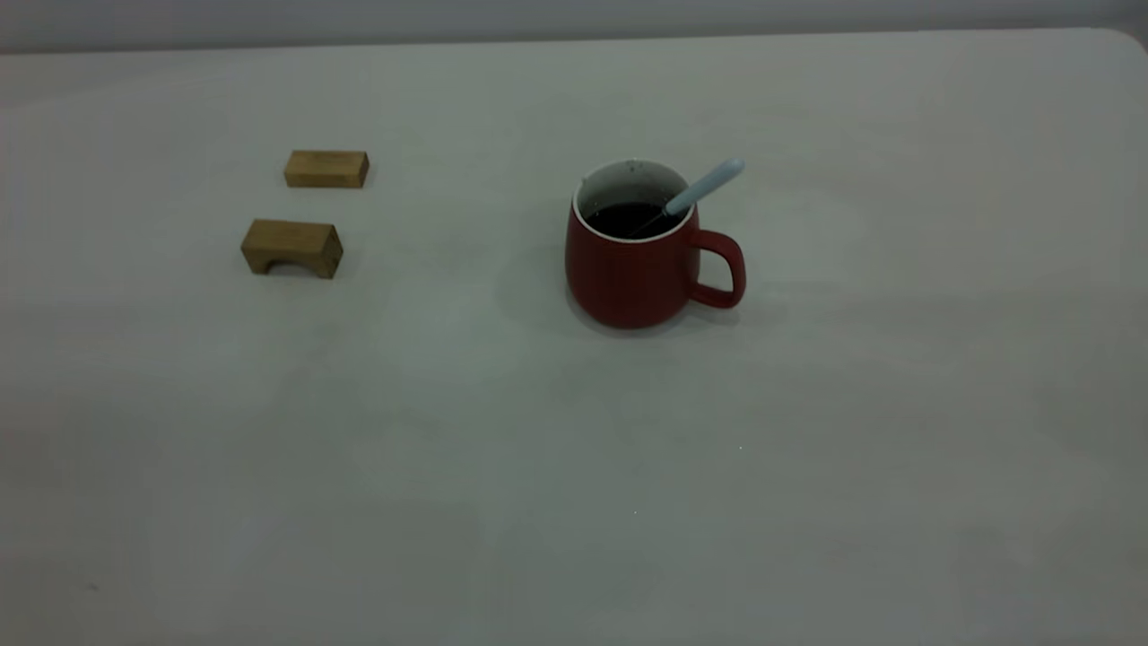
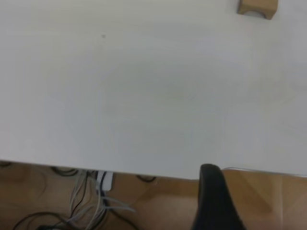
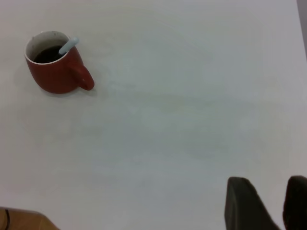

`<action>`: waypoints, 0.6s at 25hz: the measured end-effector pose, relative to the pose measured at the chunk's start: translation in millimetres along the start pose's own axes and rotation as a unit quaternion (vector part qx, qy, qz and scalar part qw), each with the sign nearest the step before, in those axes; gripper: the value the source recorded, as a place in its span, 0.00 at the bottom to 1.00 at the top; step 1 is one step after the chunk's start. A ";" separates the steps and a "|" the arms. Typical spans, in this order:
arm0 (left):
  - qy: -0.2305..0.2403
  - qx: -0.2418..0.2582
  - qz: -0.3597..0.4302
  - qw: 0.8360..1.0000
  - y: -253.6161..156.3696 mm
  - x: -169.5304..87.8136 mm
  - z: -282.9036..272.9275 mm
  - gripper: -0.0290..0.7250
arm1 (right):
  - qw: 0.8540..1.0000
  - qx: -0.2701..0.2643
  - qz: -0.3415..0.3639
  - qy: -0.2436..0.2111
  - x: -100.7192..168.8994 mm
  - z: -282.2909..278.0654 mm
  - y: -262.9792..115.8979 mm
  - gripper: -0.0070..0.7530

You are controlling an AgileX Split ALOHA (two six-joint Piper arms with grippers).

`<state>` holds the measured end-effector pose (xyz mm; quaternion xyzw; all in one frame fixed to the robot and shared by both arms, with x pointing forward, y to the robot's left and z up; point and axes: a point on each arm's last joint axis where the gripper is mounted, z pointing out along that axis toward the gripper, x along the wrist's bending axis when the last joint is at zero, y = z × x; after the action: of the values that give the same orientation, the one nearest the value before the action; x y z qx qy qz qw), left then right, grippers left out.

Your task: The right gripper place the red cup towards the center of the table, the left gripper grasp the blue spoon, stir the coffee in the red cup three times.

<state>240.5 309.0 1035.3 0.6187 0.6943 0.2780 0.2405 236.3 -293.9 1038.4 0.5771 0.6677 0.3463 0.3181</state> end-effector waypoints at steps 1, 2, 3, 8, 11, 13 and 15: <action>-0.004 -0.013 0.004 1.000 -2.8 -0.3 -1.8 0.75 | 1.000 0.000 0.000 0.000 0.0 0.0 0.0 0.33; -0.007 -0.022 0.011 1.000 -4.7 -0.5 -3.0 0.75 | 1.000 0.000 0.000 0.000 0.0 0.0 0.0 0.33; -0.010 -0.031 0.018 0.999 -6.8 -0.7 -4.1 0.75 | 1.000 0.000 0.000 0.000 0.0 0.0 0.0 0.33; -0.017 -0.070 0.032 0.997 -15.3 -0.7 -10.7 0.75 | 1.000 0.000 0.000 0.000 0.0 0.0 0.0 0.33; -0.021 -0.071 0.032 0.997 -15.5 -1.5 -10.8 0.75 | 1.000 0.000 0.000 0.000 0.0 0.0 0.0 0.33; -0.022 -0.070 0.032 0.997 -15.6 -1.7 -10.8 0.75 | 1.000 0.000 0.000 0.000 0.0 0.0 0.0 0.33; -0.022 -0.070 0.032 0.997 -15.6 -1.7 -10.8 0.75 | 1.000 0.000 0.000 0.000 0.0 0.0 0.0 0.33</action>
<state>222.0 305.1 1032.6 0.6284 0.6471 0.3199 0.2900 236.2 -293.9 1038.4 0.5771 0.6677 0.3465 0.3180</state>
